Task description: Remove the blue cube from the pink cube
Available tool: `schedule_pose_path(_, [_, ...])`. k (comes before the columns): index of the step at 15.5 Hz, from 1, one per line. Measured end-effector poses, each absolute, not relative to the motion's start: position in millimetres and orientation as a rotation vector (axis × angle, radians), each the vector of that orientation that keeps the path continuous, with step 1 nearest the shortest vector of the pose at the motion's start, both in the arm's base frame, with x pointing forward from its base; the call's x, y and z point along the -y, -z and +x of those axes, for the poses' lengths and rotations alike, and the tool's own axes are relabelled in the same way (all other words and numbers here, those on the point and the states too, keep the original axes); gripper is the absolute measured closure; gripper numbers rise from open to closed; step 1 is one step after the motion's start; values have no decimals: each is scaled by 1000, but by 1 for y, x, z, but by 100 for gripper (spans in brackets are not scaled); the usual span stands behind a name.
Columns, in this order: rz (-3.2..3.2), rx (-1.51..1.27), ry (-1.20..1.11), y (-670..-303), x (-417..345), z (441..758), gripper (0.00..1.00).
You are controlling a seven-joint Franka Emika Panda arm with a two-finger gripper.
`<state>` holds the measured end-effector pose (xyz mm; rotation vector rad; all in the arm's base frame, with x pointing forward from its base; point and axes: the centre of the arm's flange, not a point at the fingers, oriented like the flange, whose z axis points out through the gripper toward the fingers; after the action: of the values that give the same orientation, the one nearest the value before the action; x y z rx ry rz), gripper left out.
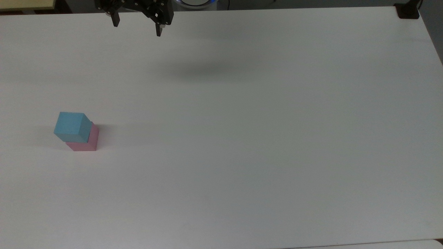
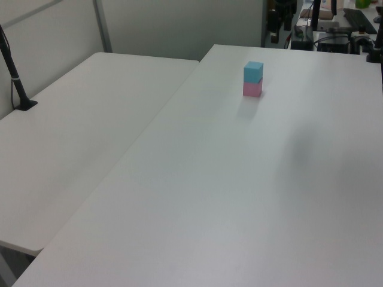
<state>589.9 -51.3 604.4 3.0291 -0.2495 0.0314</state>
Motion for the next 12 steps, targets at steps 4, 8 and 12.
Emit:
schedule_pose_path(4, [3030, 235, -31, -604, 51, 590, 0])
schedule_pose_path(8, [3030, 237, -31, -604, 51, 590, 0])
schedule_pose_path(12, [3030, 236, -31, -604, 51, 590, 0])
